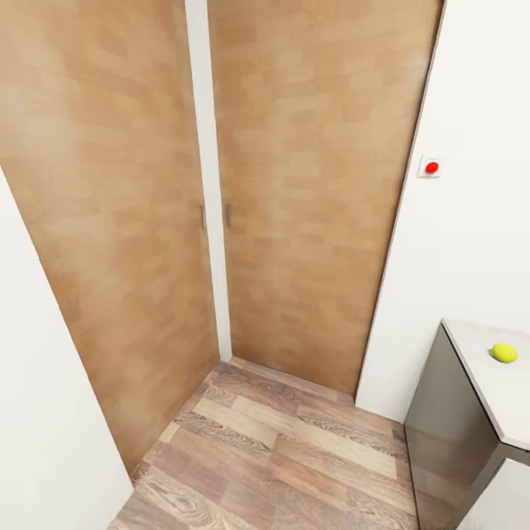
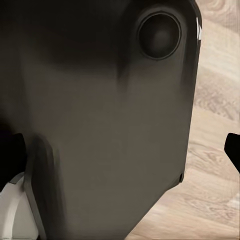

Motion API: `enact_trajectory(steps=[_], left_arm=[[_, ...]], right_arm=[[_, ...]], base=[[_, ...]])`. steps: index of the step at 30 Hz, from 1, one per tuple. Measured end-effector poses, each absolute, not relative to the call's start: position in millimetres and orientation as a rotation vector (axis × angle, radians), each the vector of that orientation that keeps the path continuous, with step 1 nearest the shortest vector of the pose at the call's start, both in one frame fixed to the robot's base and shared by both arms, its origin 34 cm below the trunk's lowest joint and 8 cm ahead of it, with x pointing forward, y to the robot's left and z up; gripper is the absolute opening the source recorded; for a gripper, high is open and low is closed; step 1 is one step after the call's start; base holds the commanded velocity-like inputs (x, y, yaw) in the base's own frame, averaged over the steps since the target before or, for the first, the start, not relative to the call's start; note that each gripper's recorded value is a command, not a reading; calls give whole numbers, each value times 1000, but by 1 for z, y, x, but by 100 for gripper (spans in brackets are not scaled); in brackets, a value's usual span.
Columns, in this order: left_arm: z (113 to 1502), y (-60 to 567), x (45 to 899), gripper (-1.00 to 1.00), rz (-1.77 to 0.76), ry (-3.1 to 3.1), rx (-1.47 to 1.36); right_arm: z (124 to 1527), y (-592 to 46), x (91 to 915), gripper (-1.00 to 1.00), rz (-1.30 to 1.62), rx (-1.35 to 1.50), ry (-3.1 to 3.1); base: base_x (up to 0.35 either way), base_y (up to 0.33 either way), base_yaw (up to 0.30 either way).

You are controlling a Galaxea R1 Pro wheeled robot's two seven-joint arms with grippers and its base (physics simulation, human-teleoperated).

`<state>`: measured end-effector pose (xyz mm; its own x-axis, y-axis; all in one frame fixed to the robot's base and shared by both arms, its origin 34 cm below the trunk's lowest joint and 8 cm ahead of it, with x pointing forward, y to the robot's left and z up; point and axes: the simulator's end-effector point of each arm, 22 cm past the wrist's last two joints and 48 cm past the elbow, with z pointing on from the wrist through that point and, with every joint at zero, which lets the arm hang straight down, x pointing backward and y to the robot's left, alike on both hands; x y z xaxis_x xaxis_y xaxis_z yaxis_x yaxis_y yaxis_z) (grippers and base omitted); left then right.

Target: Put all the toys in the child's room - the three board games (two on the bed and one on the table), the two jigsaw puzzles on the table, and the tennis ball on the table - inside the toy box on the table in the child's room.

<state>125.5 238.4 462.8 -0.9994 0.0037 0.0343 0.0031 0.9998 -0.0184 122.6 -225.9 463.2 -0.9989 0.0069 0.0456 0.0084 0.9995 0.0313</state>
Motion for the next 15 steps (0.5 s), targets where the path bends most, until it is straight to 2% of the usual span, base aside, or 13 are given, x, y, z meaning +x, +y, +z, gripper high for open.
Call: enact_trajectory(steps=[5, 15], left_arm=[[471, 241, 126, 100, 22, -3109, -6], [486, 251, 138, 100, -8, -3134, -11]], right_arm=[[471, -225, 123, 100, -51, -8, -3096], [487, -229, 123, 100, -43, -3, -3098]], base=[[0, 0, -133], [0, 0, -14]])
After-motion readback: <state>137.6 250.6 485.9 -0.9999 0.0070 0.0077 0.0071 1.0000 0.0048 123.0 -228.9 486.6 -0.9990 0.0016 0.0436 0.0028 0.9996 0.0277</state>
